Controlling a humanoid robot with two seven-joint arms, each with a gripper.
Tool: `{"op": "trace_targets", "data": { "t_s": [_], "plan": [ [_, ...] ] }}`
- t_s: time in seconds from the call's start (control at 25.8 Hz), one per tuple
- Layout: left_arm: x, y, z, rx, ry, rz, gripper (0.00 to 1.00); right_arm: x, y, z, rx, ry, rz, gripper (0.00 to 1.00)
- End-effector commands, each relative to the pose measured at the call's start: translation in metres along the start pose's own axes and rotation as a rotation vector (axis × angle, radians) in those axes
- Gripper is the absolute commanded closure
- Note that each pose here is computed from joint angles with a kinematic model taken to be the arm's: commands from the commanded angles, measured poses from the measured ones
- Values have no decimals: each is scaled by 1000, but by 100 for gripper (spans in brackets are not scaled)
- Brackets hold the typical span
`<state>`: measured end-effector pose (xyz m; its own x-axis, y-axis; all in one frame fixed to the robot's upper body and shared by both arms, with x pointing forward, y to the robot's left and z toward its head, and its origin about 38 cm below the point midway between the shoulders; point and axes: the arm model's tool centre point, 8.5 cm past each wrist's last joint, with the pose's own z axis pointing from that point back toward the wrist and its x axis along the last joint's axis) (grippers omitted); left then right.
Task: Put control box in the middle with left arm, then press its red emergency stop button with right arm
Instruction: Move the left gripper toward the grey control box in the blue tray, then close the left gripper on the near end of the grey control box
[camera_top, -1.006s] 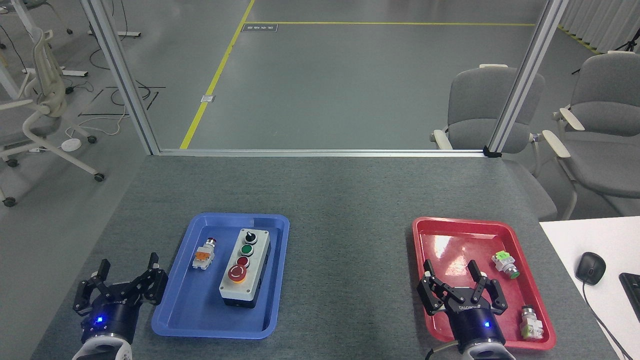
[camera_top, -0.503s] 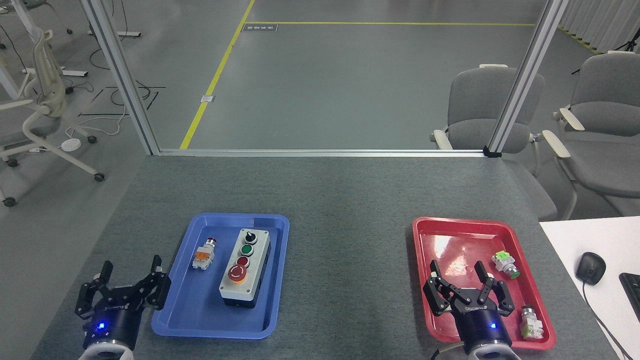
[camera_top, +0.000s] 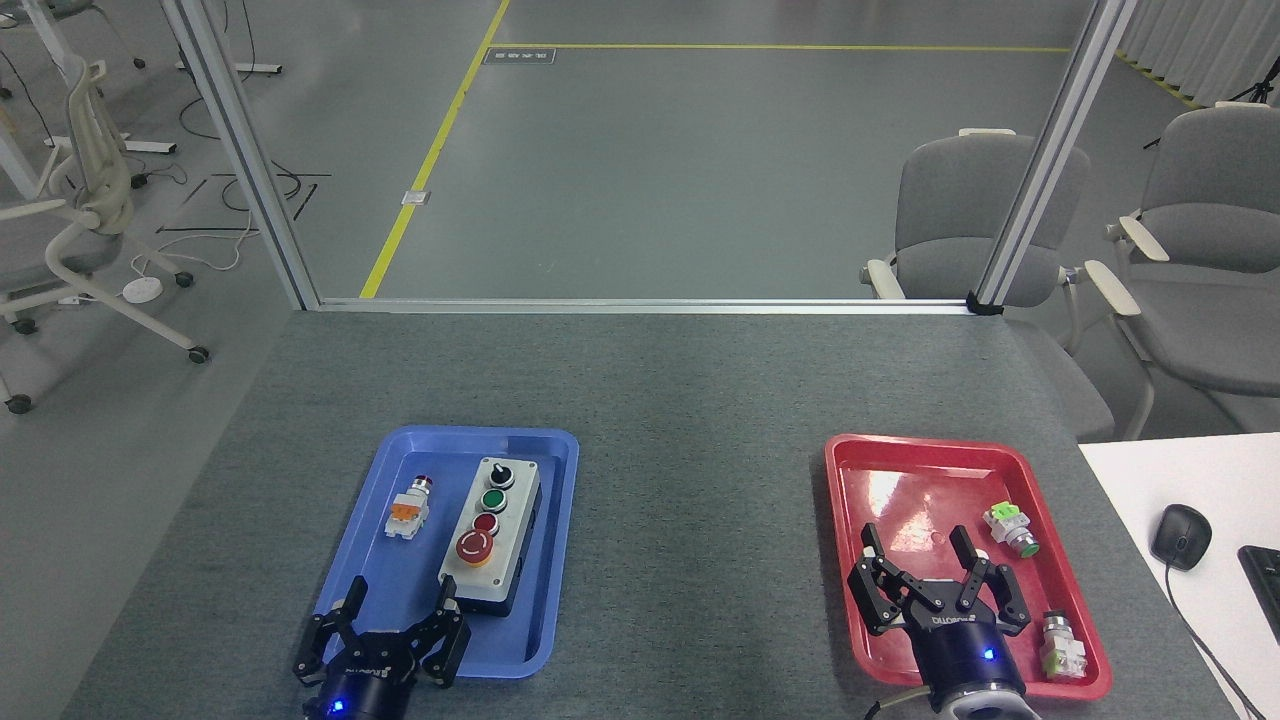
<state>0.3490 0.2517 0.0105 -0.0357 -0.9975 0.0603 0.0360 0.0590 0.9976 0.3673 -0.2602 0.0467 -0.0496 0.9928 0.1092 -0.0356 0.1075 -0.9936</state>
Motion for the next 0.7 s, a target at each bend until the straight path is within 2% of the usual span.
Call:
{"op": "trace_targets", "data": {
  "t_s": [0.0,0.31,0.66],
  "plan": [
    [11,-15,-5,-37,-1,-6,1,-1,-1,-1,3,0,2,2],
    [10,-18,-28,-52,12,-11,1,1,2,0,9,7,-4,2],
    [8,-23,-18,-65,-13,-9,1,5,-2,-3,-4,10,-16,2]
  ]
}}
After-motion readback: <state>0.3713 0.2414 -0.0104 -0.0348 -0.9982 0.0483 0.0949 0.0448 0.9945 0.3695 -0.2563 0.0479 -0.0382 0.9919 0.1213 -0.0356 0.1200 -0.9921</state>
